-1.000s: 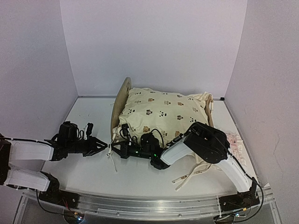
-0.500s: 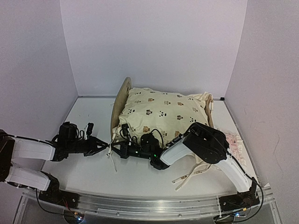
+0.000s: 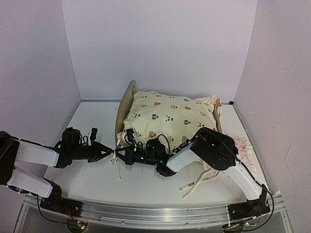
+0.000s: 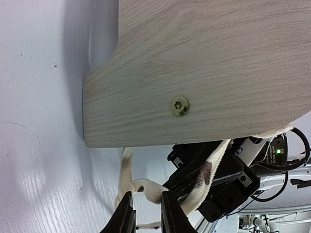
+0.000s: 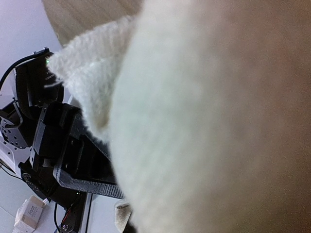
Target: Set up the pet bed
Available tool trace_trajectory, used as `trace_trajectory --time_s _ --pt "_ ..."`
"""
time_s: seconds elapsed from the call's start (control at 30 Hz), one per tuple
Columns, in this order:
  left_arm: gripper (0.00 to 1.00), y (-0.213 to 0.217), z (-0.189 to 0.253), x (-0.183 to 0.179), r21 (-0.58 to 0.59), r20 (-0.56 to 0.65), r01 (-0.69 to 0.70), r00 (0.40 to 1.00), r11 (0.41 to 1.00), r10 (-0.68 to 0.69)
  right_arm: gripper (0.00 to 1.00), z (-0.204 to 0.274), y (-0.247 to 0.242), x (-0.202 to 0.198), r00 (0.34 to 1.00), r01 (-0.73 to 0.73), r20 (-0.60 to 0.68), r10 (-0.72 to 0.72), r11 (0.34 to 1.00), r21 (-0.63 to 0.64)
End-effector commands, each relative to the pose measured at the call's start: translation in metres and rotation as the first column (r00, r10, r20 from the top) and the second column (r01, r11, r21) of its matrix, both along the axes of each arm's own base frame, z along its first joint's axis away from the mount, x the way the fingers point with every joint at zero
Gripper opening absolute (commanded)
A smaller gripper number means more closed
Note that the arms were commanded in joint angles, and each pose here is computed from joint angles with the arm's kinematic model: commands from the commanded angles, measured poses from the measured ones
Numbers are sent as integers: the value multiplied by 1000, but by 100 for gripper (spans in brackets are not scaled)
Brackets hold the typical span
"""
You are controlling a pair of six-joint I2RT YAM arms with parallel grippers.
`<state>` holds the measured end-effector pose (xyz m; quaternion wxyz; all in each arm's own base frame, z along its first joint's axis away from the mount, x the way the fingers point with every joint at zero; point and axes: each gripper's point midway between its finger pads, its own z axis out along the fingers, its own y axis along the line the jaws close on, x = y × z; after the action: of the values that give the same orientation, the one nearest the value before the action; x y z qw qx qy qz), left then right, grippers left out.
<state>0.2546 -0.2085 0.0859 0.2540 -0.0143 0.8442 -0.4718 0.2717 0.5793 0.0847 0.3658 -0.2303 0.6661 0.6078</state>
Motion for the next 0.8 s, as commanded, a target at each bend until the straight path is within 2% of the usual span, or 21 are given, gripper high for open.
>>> trace_trajectory --time_s 0.0,0.37,0.77 --pt "19 -7 12 0 -50 42 36 999 998 -34 0 -8 2 8 1000 5 -23 -5 1000 1" --pt "16 -11 15 -3 -88 49 58 997 994 -54 0 -8 3 8 1000 5 -25 -4 1000 4" --pt "7 -15 22 -3 -127 60 79 996 989 -72 0 -7 3 8 1000 7 -24 -6 1000 7"
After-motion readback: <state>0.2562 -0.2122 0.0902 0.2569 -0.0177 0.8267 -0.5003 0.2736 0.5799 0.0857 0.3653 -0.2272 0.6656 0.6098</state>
